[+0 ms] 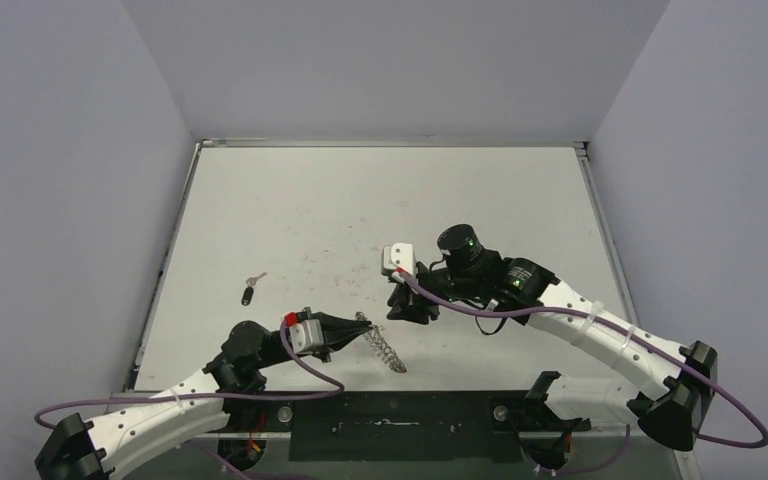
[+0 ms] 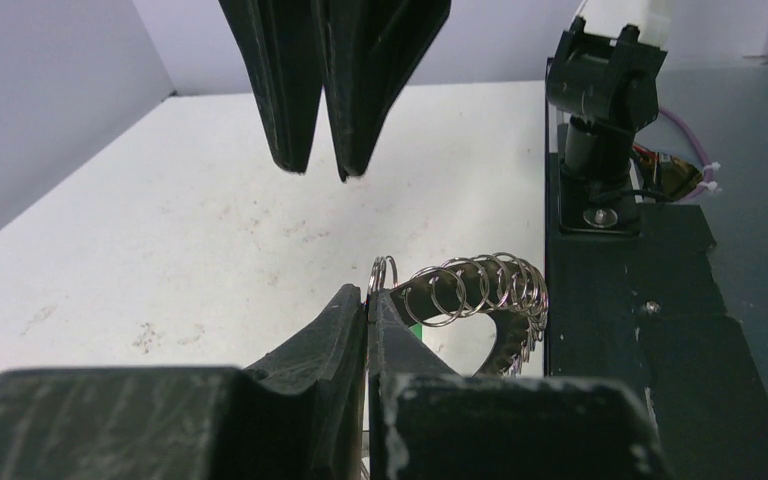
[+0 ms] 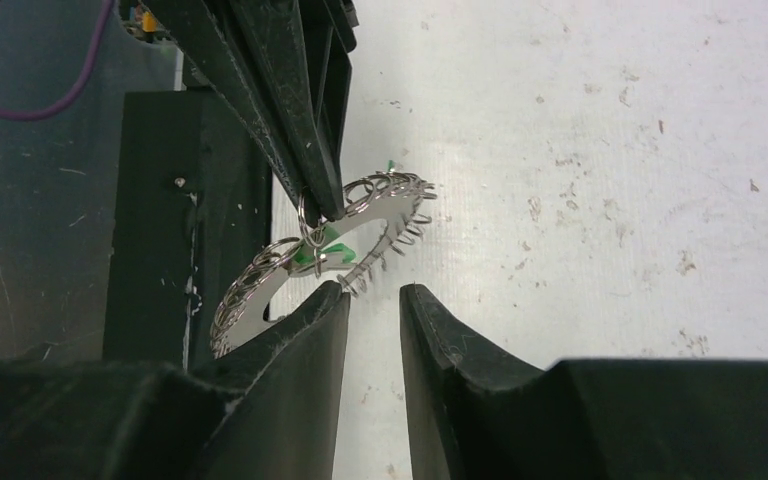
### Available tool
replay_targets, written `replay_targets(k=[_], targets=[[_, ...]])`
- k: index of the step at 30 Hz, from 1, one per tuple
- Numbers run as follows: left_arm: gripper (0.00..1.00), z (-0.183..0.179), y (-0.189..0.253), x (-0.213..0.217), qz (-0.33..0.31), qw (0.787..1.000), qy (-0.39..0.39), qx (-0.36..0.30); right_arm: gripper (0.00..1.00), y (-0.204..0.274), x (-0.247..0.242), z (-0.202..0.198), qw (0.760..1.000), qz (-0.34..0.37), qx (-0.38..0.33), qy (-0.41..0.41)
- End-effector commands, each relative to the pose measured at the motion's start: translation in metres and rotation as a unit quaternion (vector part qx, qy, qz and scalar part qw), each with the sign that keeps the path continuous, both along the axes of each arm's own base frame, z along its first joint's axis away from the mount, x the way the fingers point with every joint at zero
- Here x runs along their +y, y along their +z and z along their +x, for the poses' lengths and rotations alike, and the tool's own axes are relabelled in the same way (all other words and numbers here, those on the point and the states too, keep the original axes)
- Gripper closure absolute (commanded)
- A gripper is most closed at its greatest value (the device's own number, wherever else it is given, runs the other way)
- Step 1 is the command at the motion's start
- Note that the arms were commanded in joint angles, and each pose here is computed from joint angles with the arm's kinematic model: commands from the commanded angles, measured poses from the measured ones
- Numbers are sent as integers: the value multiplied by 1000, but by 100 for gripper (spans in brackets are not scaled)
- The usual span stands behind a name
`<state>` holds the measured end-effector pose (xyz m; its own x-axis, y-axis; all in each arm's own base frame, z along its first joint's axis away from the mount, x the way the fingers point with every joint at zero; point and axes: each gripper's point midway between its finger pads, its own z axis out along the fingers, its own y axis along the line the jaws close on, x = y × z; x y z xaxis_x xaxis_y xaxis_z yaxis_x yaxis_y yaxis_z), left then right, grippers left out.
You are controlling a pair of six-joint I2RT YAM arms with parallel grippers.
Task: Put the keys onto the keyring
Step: Adjust the key on the keyring.
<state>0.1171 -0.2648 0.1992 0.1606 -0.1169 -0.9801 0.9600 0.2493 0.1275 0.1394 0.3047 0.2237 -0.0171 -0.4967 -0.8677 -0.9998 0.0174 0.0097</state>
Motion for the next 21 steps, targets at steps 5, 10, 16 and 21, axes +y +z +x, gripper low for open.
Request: replay_targets(k=[5,10,16,21], targets=[[100,-5,56,8,-99,994,4,-52,77,8,26,-13,996,59,39,54],[100,-4,57,8,-99,994,5,-51,79,5,29,-15,995,60,49,58],[100,-4,57,8,-100,994,7,-53,86,2,27,-14,996,54,48,50],[100,-4,57,9,-100,994,7,-53,75,10,17,-3,999,52,13,10]])
